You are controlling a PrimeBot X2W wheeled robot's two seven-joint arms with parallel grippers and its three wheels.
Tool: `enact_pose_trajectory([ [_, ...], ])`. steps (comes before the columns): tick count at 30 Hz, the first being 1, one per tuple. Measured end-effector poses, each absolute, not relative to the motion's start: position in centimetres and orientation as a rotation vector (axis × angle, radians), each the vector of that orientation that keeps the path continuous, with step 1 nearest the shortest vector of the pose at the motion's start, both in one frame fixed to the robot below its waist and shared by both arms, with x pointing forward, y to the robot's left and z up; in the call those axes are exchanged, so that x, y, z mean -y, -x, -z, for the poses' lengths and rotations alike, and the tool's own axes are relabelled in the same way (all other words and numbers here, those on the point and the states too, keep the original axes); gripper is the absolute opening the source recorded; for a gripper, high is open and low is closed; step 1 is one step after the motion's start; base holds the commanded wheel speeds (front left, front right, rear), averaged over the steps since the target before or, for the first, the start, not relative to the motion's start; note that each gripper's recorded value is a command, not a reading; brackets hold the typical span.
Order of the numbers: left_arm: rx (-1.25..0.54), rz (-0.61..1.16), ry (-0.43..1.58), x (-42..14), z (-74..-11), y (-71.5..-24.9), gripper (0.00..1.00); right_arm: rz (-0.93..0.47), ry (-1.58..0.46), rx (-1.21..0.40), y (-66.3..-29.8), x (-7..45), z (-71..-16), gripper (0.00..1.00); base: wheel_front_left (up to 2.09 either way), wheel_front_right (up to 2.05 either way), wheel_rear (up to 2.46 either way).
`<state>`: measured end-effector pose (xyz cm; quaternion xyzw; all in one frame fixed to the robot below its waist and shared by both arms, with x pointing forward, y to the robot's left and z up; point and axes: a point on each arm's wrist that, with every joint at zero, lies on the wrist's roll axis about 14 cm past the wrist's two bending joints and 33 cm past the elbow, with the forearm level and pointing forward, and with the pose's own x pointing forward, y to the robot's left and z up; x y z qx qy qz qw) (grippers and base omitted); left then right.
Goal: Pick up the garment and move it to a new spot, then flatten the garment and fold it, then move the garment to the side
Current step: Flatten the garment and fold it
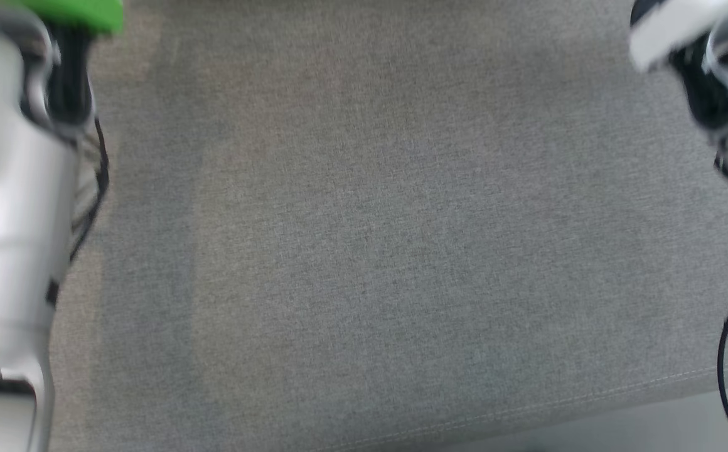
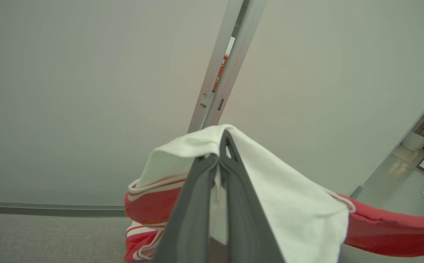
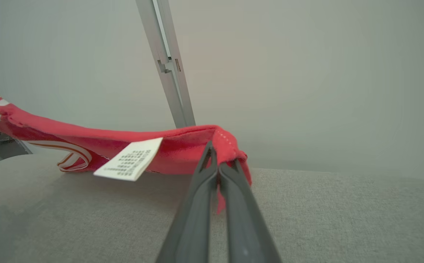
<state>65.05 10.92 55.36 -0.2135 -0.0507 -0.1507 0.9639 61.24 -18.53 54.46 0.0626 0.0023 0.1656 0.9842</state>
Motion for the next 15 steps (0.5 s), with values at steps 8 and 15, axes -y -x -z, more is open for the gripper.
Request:
enact_pose_trajectory([
  [8,0.034,0.172,0.519,-13.8,-50.0,-54.6,0.0,-0.325,-0.236,-0.11,-52.2,19.1,-49.7,0.0,0.0,0.0,0.0],
  [15,-0.102,0.062,0.556,-14.7,-45.1,-44.8,0.0,-0.283,-0.32,-0.215,-44.5,18.9,-45.4,0.0,0.0,0.0,0.0],
])
